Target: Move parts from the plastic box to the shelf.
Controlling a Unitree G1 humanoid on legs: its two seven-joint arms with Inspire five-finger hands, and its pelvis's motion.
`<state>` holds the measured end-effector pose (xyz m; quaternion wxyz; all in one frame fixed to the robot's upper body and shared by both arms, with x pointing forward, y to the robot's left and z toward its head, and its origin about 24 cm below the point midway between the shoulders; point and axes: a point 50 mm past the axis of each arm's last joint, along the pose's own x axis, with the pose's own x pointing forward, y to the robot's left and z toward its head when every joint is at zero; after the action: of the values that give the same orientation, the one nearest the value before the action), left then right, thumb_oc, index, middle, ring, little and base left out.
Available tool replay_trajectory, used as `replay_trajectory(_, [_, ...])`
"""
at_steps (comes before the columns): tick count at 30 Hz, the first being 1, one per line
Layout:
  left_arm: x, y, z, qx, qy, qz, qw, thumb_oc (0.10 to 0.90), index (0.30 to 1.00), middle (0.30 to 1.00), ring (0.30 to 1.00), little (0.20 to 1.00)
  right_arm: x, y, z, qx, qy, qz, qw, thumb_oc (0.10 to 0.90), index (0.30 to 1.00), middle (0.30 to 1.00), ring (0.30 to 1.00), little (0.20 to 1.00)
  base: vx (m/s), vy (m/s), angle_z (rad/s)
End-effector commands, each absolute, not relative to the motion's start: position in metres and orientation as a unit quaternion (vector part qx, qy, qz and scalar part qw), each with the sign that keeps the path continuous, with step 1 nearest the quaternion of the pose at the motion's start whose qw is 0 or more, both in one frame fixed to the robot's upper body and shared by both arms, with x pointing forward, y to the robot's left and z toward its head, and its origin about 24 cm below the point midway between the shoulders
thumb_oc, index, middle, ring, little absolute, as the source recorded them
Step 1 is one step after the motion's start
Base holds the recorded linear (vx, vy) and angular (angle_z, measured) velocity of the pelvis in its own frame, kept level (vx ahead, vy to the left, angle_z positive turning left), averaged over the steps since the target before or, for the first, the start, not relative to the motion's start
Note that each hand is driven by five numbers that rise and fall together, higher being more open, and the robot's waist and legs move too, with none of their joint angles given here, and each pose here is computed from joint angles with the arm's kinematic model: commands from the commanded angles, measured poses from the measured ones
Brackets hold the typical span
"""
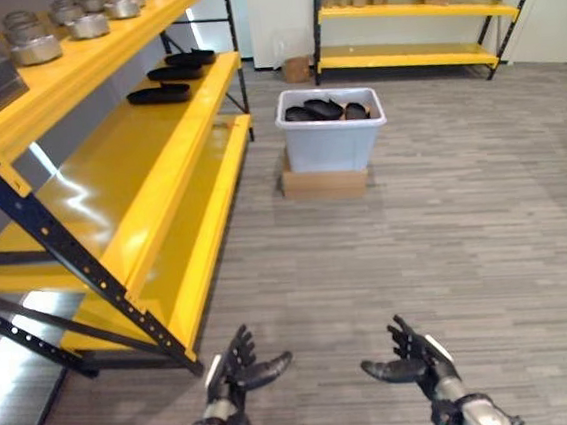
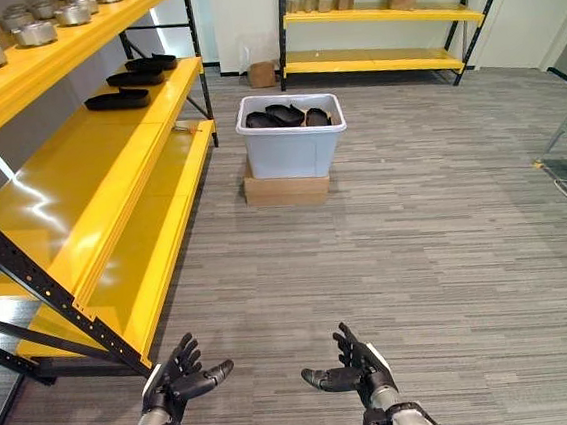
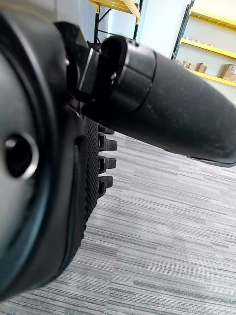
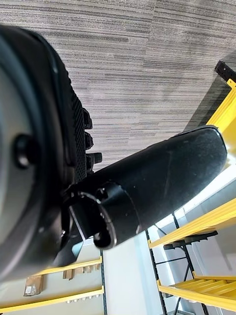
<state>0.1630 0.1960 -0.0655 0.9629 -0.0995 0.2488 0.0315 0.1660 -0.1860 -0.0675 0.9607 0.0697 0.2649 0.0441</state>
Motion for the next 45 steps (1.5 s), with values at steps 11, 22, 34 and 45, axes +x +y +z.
replay_trajectory(11, [0.192,0.194,-0.043,-0.107,0.166,0.01,0.98,0.9,1.0,1.0,1.0,1.0,0.199,-0.179,-0.034,0.069,0.157,0.074,0.982,0.9,1.0,1.0,1.0,1.0,0.0,0.0,0.0])
replay_trajectory(22, [0.206,0.201,-0.028,-0.104,0.129,0.018,0.986,0.9,1.0,1.0,1.0,1.0,0.221,-0.173,-0.016,0.074,0.112,0.091,0.987,0.9,1.0,1.0,1.0,1.0,-0.04,0.037,-0.03])
replay_trajectory(34, [0.208,0.204,-0.024,-0.099,0.119,0.011,0.988,0.9,1.0,1.0,1.0,1.0,0.228,-0.166,-0.009,0.067,0.097,0.116,0.986,0.9,1.0,1.0,1.0,1.0,0.08,0.061,-0.08])
replay_trajectory(45, [0.203,0.196,-0.031,-0.123,0.131,0.01,0.984,0.9,1.0,1.0,1.0,1.0,0.219,-0.177,-0.012,0.062,0.107,0.111,0.986,0.9,1.0,1.0,1.0,1.0,0.29,-0.21,0.09])
